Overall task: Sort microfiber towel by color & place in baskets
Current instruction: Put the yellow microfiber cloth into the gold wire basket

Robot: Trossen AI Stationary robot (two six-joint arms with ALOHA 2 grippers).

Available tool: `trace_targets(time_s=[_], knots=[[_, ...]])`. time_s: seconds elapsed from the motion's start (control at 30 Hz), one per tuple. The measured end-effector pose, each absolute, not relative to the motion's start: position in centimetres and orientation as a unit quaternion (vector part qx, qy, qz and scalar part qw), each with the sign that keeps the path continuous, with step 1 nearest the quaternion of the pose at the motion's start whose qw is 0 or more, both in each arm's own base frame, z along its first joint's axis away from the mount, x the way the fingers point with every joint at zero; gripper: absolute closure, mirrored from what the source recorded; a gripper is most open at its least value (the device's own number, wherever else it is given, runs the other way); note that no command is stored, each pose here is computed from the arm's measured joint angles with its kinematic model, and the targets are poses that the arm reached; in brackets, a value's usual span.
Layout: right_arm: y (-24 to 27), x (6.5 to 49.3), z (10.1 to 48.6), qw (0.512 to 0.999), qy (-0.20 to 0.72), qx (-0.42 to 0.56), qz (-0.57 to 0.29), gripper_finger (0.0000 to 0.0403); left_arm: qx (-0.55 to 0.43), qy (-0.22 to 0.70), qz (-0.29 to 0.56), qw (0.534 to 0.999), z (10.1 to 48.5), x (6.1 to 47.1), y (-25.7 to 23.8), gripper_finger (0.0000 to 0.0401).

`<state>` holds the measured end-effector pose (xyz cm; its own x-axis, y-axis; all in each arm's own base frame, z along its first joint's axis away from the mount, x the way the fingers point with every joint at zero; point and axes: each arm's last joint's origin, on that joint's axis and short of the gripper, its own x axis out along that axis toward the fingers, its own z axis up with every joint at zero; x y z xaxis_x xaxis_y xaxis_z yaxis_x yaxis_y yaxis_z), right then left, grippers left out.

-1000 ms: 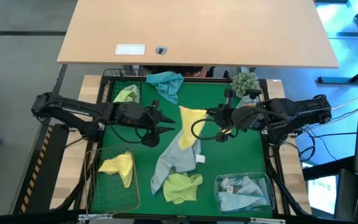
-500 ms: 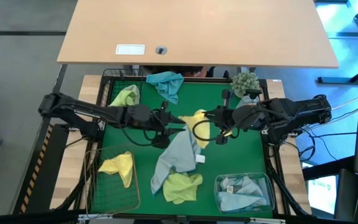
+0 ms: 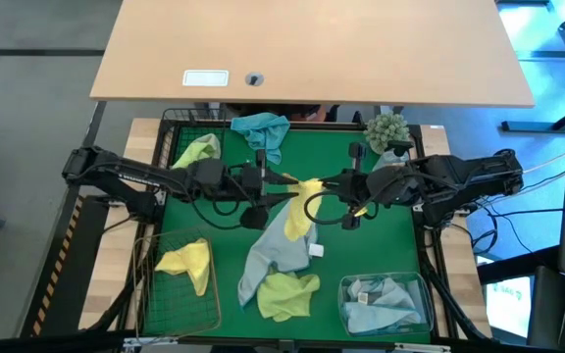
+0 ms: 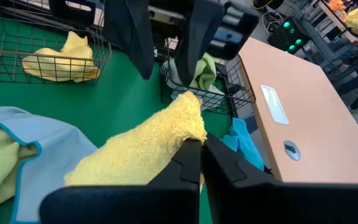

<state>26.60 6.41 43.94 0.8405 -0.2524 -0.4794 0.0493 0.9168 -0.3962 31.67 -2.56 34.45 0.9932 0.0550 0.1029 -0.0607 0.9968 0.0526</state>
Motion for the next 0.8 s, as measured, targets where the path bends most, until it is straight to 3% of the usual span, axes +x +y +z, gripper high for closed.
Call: trace_targets(time_s=[0.27,0.8], knots=[[6.58,26.64,43.89,0.944,0.271,-0.181,-0.053,0.0398,0.075,-0.084,0.035,0.993,35.10,31.59,-2.54,0.0281],[6.80,27.18,44.86,0.958,0.219,-0.179,-0.043,0.0398,0.076,-0.074,0.015,0.994,34.88,31.63,-2.66,0.0281]])
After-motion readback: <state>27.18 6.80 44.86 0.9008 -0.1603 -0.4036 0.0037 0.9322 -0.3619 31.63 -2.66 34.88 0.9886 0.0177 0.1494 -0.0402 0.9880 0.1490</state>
